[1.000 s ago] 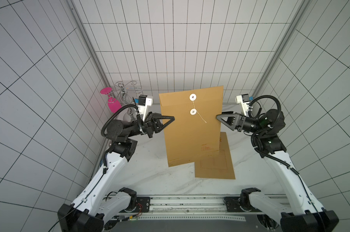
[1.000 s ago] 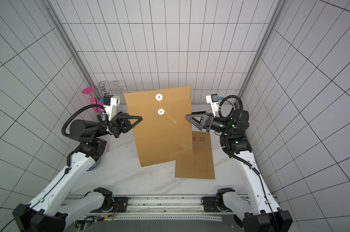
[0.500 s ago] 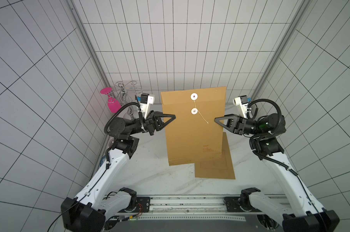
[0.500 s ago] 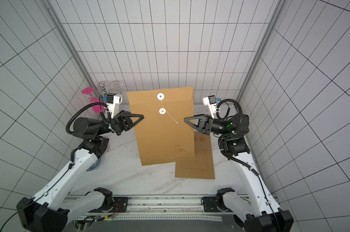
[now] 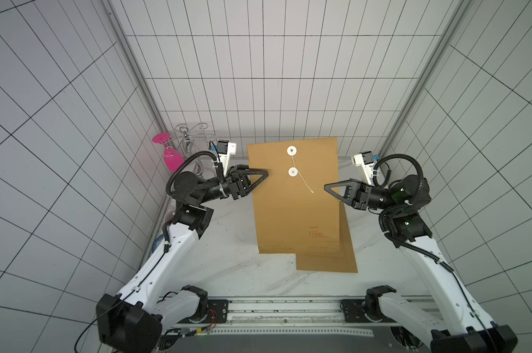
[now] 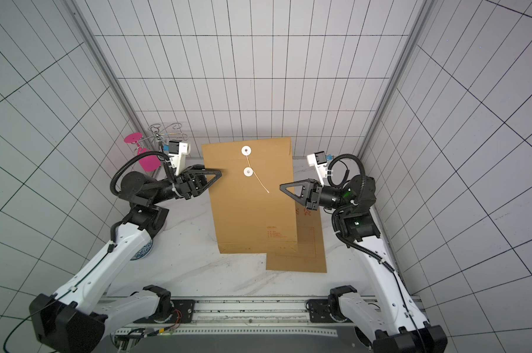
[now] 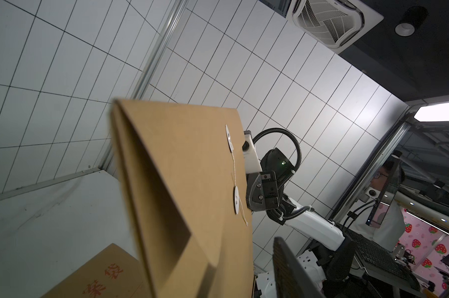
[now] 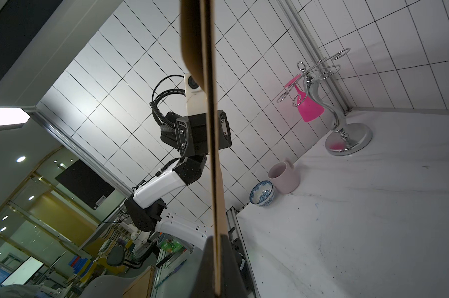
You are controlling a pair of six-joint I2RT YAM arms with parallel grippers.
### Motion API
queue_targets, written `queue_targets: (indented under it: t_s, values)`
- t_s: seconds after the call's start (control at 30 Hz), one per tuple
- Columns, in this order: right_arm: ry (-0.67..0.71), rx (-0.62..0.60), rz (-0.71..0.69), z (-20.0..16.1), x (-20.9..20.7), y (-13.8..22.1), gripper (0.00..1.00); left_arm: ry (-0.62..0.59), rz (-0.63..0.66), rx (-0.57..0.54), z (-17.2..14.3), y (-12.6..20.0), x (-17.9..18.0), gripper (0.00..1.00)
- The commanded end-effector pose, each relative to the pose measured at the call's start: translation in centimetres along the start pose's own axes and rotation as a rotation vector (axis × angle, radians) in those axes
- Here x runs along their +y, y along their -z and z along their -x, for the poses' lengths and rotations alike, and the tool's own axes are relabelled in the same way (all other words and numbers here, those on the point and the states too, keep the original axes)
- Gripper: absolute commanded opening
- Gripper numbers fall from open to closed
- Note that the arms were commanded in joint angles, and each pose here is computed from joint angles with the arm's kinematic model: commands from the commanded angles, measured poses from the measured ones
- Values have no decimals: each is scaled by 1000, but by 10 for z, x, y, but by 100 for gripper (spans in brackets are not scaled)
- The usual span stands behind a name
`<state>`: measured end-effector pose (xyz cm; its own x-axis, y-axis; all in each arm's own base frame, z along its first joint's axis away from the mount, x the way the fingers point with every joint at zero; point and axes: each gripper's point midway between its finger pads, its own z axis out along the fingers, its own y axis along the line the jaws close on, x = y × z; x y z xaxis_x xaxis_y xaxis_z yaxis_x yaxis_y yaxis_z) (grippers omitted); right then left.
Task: Open the file bag
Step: Pick up the file bag from the center of the board.
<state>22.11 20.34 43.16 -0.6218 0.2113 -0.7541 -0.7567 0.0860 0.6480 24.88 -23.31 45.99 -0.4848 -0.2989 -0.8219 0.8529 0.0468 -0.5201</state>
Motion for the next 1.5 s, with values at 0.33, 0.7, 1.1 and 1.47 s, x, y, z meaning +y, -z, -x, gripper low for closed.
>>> queue_targets:
  t_s: [0.33,0.7,1.1,1.47]
  values:
    - [-6,-24,-59,-1,-15,5,0,19,-32,69,-18,0,-9,22]
    - [0,-25,-102,-2,-20,8,0,19,-11,101,-32,-4,-5,27]
    - [-17,-42,-121,-7,-25,11,0,8,25,34,-30,-1,-4,0]
    - [-28,-24,-142,-13,-31,12,0,2,5,108,-39,-13,-5,26]
